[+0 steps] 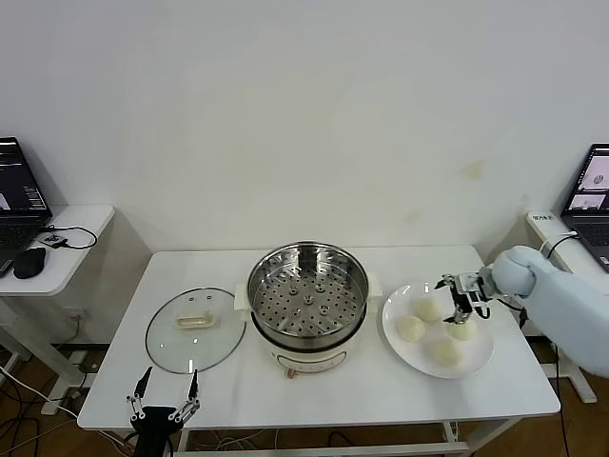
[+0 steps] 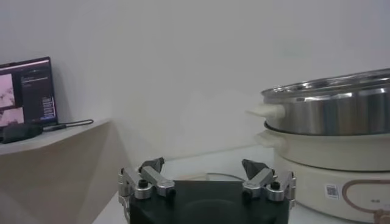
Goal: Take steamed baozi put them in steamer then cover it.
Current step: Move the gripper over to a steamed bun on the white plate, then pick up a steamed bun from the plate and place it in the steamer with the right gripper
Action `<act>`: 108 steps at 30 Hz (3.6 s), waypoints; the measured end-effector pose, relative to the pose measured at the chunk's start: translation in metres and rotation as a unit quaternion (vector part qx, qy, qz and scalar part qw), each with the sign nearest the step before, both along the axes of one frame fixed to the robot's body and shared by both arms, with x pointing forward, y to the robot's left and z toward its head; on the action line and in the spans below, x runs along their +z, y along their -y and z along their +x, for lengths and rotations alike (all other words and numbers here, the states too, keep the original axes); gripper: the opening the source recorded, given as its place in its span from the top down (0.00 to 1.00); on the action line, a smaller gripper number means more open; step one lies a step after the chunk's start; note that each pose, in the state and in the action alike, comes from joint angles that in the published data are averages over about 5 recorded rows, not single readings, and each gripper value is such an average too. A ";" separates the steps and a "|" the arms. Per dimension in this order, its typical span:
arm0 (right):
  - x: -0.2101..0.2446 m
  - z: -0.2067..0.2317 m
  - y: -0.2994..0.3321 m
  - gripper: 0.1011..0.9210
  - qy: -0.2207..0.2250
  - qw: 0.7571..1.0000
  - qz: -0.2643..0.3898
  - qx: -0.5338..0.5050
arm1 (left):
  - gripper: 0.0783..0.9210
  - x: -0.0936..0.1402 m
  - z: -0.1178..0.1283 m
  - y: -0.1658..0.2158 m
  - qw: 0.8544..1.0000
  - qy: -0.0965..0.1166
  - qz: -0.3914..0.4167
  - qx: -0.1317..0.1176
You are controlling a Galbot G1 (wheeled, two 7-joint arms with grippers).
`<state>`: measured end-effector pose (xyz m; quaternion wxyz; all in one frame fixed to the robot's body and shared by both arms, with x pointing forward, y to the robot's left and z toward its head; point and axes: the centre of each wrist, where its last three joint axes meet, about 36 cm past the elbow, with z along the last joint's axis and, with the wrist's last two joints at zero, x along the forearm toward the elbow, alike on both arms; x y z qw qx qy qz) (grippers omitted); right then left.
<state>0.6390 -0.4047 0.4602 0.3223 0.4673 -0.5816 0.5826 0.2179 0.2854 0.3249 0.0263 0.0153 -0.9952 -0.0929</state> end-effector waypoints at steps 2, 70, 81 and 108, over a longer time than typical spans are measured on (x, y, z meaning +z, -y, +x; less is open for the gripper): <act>-0.004 0.003 -0.003 0.12 -0.001 1.000 -0.002 0.001 | 0.12 0.000 0.000 -0.001 1.000 0.000 0.001 0.001; 0.231 0.036 -0.188 0.38 0.106 0.967 0.065 0.222 | 0.12 0.006 0.008 -0.018 1.000 0.020 -0.005 0.006; 0.187 0.041 -0.273 0.37 0.089 0.932 0.026 0.349 | 0.12 0.008 0.008 -0.026 1.000 0.024 -0.007 0.018; 0.105 0.063 -0.310 0.36 0.108 0.858 -0.070 0.496 | 0.12 0.011 0.009 -0.034 0.999 0.030 -0.007 0.032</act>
